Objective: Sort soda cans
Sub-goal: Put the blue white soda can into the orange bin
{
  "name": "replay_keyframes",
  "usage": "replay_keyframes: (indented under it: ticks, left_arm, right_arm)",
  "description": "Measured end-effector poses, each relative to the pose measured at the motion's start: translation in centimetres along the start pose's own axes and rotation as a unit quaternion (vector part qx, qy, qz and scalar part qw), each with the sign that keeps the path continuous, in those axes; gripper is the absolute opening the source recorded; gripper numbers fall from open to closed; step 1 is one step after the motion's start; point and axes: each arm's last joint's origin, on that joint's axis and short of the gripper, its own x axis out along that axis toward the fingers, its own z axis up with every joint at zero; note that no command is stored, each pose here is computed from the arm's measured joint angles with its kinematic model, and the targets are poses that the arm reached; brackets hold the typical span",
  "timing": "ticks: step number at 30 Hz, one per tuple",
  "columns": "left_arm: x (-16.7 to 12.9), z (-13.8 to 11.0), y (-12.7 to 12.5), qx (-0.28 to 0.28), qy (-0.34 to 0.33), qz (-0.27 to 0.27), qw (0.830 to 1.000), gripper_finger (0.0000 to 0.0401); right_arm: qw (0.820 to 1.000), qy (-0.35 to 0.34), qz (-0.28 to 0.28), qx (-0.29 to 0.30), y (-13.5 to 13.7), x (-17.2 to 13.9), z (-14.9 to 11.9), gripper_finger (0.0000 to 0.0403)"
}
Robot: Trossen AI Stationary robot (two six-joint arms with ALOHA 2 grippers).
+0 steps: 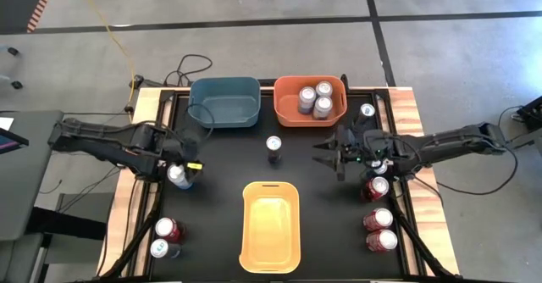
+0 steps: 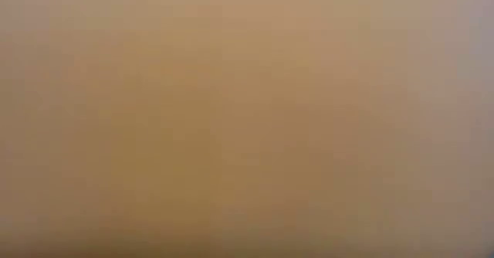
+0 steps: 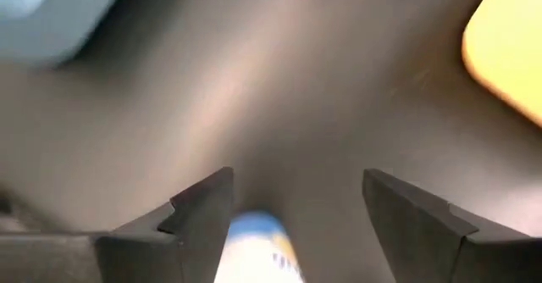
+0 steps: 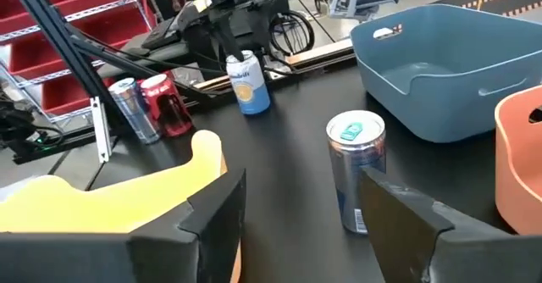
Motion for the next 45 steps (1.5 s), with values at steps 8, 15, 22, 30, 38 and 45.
replay_keyframes:
  ticks: [8,15,22,30,38,45]
  left_arm:
    - [-0.1,-1.1,0.5,-0.018,0.058,0.025,0.998,0.0330]
    - [-0.3,-1.9,1.3,-0.028,0.102,0.064,0.992,0.0384]
    - [-0.3,-2.2,1.3,-0.029,0.131,0.052,0.990,0.0395]
    - [0.3,-3.3,1.4,-0.036,0.160,0.070,0.984,0.0396]
    - [1.3,-4.0,1.0,-0.030,0.172,0.069,0.982,0.0382]
    - [1.3,-4.1,0.8,-0.036,0.182,0.052,0.981,0.0332]
  right_arm:
    - [1.000,0.009,-0.004,-0.005,0.0,1.0,-0.5,0.0284]
    - [0.999,0.039,-0.013,0.003,-0.2,2.7,-1.8,0.0320]
    - [0.998,0.054,-0.019,0.005,-0.3,4.2,-2.9,0.0354]
    - [0.999,0.037,-0.015,0.011,-0.3,4.4,-2.6,0.0366]
    - [1.000,0.014,-0.010,0.010,-0.2,4.4,-2.1,0.0366]
    - [1.000,0.014,-0.010,0.017,-0.2,4.4,-2.1,0.0366]
